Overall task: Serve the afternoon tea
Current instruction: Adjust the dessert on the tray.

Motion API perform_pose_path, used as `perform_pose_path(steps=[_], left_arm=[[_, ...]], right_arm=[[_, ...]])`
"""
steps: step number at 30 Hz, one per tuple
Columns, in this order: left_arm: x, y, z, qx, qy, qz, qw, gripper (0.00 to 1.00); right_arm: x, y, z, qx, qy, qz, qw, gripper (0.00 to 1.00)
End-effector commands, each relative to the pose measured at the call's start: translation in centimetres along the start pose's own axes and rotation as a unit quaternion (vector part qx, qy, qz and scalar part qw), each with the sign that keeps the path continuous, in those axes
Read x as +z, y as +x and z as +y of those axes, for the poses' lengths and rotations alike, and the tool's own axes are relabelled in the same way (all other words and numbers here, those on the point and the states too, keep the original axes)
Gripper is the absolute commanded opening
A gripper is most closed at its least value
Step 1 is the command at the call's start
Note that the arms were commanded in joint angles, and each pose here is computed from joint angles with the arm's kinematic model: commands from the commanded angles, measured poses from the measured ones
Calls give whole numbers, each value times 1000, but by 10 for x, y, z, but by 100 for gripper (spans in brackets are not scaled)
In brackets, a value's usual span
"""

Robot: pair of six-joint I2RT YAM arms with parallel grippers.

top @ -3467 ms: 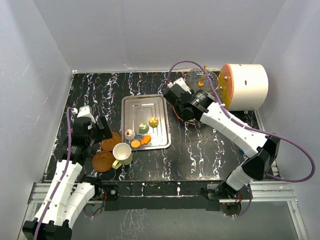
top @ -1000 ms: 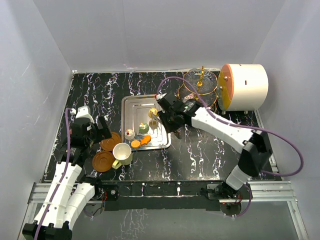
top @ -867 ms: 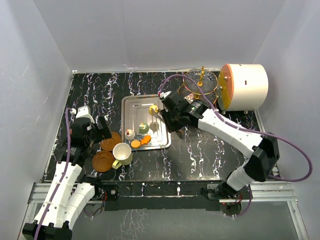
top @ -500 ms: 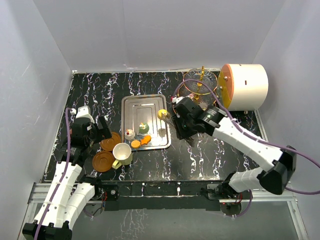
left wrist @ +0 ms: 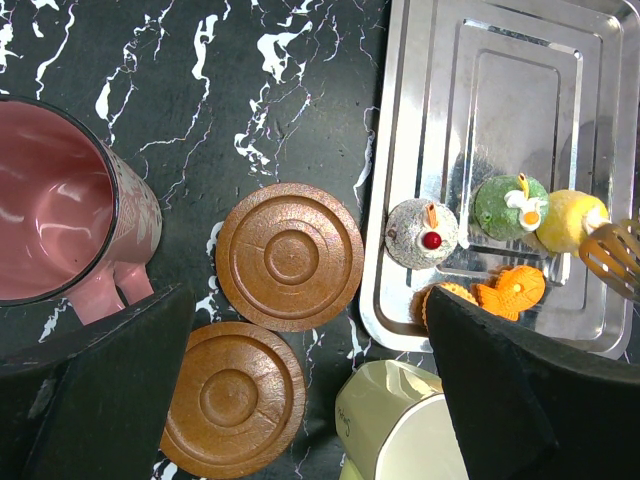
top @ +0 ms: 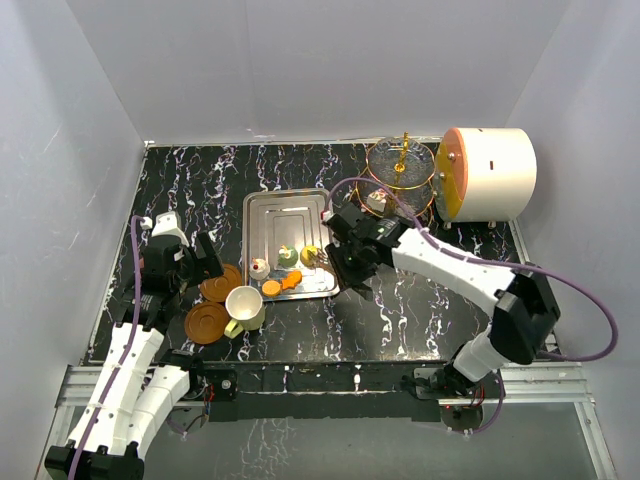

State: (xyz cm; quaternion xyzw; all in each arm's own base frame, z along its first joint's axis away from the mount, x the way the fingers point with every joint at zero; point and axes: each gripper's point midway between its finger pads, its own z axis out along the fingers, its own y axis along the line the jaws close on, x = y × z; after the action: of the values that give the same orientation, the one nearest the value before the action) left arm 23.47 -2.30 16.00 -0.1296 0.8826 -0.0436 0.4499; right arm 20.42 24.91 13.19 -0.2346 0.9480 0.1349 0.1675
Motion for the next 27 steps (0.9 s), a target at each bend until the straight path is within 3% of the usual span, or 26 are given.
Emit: perform_pose_path(steps=[1,10,19,27], left_arm=[[-2,-4,-2,2,6,-6,1000,99],[-1,-3,-2,4,6,-3,1000,99],[-1,-3,-3,4,6,-2,1000,99],[-1,-3,-3,4,6,-2,1000,99]], right_arm=[[5,-22,10,-18,-17,-28,999,23],[3,-36,5,-27,2,-42,999,46],[10,-50,3,-49,21,-36,998,47],[18,-46,-3,-60,39,-12,997,42]])
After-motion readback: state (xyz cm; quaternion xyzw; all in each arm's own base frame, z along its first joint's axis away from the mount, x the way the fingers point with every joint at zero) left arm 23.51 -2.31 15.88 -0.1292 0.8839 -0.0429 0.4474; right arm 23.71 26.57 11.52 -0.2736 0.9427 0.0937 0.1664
